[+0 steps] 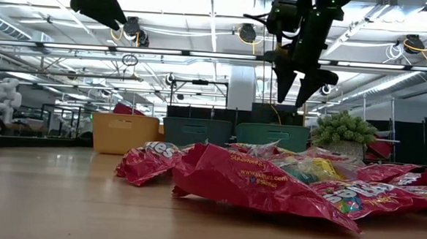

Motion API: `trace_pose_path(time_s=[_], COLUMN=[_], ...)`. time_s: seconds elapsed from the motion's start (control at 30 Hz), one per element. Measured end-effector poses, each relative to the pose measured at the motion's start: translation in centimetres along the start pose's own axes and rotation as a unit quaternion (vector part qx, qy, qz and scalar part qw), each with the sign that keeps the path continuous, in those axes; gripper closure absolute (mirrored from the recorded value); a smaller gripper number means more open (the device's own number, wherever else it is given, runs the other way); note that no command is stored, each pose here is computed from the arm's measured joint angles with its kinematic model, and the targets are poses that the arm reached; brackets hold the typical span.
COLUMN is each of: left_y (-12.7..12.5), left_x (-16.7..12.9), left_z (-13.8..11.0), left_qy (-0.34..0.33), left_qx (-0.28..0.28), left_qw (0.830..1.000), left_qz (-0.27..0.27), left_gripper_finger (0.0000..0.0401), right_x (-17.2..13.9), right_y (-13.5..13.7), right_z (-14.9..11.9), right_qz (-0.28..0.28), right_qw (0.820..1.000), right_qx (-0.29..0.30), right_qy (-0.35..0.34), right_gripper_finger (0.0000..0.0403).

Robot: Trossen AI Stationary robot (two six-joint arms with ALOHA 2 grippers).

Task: Sort candy
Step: Put the transparent orange gummy into the blue bin

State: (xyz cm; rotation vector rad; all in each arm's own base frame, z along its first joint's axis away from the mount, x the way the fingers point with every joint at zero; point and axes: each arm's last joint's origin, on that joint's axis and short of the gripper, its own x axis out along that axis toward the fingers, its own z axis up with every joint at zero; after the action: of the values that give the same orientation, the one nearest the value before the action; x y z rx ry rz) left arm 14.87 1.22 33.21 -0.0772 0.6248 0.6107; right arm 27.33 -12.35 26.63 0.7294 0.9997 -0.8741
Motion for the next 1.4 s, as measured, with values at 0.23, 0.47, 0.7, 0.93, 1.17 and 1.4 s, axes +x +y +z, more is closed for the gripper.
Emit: trace_pose_path(time_s=[0.23, 0.47, 0.7, 0.93, 1.17, 1.4], left_y=[0.0, 0.0, 0.0, 0.0, 0.0, -0.2], left_x=[0.0, 0.0, 0.0, 0.0, 0.0, 0.0], left_z=[0.0, 0.0, 0.0, 0.0, 0.0, -0.1], left_qy=[0.0, 0.0, 0.0, 0.0, 0.001, 0.01], left_qx=[0.0, 0.0, 0.0, -0.001, -0.001, -0.001], left_qw=[1.0, 1.0, 1.0, 1.0, 1.0, 1.0], left_qz=[-0.001, -0.001, -0.001, -0.002, -0.004, -0.029], left_gripper_finger=[0.0104, 0.0104, 0.0104, 0.0104, 0.0104, 0.0104], right_x=[-0.5, -1.4, -2.7, -2.4, 1.4, 6.8], right_y=[2.5, 5.9, 9.1, 12.3, 15.3, 17.6], right_z=[-1.3, -4.3, -7.5, -11.1, -16.4, -20.5], right_qz=[0.046, 0.089, 0.131, 0.114, 0.061, 0.054], right_qw=[0.997, 0.994, 0.989, 0.984, 0.984, 0.975], right_qx=[-0.063, -0.062, -0.062, -0.057, -0.035, 0.029], right_qy=[-0.015, -0.013, -0.038, -0.122, -0.163, -0.215], right_gripper_finger=[0.0171, 0.0179, 0.0179, 0.0179, 0.0179, 0.0179])
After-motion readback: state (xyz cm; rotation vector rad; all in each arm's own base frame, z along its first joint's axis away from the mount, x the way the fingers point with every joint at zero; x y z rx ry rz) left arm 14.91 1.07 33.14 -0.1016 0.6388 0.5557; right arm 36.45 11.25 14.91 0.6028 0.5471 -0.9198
